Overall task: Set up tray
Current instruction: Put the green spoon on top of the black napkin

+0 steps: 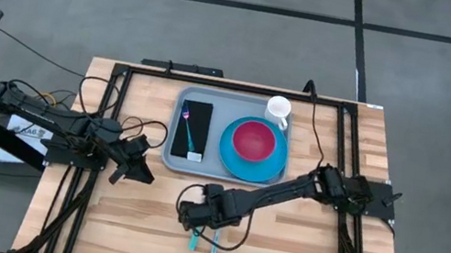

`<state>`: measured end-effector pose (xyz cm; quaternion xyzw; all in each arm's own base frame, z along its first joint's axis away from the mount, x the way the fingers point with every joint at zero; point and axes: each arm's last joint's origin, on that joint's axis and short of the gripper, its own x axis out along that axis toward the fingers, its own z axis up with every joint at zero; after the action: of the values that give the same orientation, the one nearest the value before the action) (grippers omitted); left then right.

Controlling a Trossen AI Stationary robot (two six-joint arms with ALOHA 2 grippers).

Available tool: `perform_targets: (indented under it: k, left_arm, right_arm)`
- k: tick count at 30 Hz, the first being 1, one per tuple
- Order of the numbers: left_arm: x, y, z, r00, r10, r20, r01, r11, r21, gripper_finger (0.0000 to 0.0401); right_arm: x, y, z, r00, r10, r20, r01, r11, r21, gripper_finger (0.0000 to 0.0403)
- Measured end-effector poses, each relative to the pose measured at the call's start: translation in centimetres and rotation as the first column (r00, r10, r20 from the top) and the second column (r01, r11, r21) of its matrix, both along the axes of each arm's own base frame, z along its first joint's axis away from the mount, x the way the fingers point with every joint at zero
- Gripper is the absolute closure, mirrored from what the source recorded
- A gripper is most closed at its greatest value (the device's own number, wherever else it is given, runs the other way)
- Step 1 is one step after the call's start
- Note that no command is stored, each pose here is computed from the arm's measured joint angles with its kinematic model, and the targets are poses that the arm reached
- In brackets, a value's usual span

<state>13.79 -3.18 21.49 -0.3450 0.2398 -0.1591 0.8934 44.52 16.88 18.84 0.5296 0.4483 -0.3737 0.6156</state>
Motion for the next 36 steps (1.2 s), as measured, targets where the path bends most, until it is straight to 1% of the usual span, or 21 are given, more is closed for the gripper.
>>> perform_targets:
  k: [5,7,10,12,15,17,20,30,32,34,36]
  left_arm:
    - [0.0,0.0,0.0,1.000,0.003,-0.002,-0.003,1.000,0.001,0.0333]
    - [0.0,0.0,0.0,1.000,0.003,-0.003,-0.003,1.000,0.002,0.0333]
    - [0.0,0.0,0.0,1.000,0.003,-0.003,-0.003,1.000,0.002,0.0333]
    - [0.0,0.0,0.0,1.000,0.003,-0.003,-0.003,1.000,0.002,0.0333]
    - [0.0,0.0,0.0,1.000,0.003,-0.004,-0.003,1.000,0.002,0.0333]
    - [0.0,0.0,0.0,1.000,0.003,-0.004,-0.003,1.000,0.002,0.0333]
    - [0.0,0.0,0.0,1.000,0.004,-0.004,-0.004,1.000,0.002,0.0333]
    - [0.0,0.0,0.0,1.000,0.004,-0.004,-0.004,1.000,0.002,0.0333]
    - [0.0,0.0,0.0,1.000,0.004,-0.005,-0.004,1.000,0.002,0.0333]
    - [0.0,0.0,0.0,1.000,0.004,-0.004,-0.004,1.000,0.002,0.0333]
    - [0.0,0.0,0.0,1.000,0.004,-0.004,-0.004,1.000,0.002,0.0333]
  right_arm:
    - [0.3,-0.8,0.0,1.000,-0.019,-0.005,0.019,1.000,0.006,0.0183]
    - [0.6,-1.0,-0.6,1.000,-0.025,-0.009,0.025,1.000,0.013,0.0190]
    - [0.7,-0.9,-1.9,0.998,-0.029,-0.051,0.031,0.999,0.038,0.0202]
    - [1.2,-0.6,-2.6,0.999,-0.020,-0.033,0.022,0.997,0.072,0.0209]
    - [1.1,-0.4,-3.1,0.998,-0.024,-0.052,0.028,0.996,0.080,0.0219]
    - [1.3,-0.4,-3.2,0.998,-0.038,-0.039,0.042,0.996,0.084,0.0224]
    - [1.2,-0.5,-3.8,0.997,-0.040,-0.067,0.045,0.996,0.072,0.0231]
    - [1.3,-0.4,-3.9,0.998,-0.033,-0.061,0.037,0.997,0.067,0.0251]
    - [1.6,-0.2,-4.8,0.998,-0.026,-0.063,0.032,0.996,0.086,0.0254]
    - [1.7,-0.1,-4.9,0.998,-0.004,-0.065,0.012,0.992,0.127,0.0257]
    - [1.9,0.0,-5.9,0.997,0.008,-0.071,0.001,0.991,0.131,0.0260]
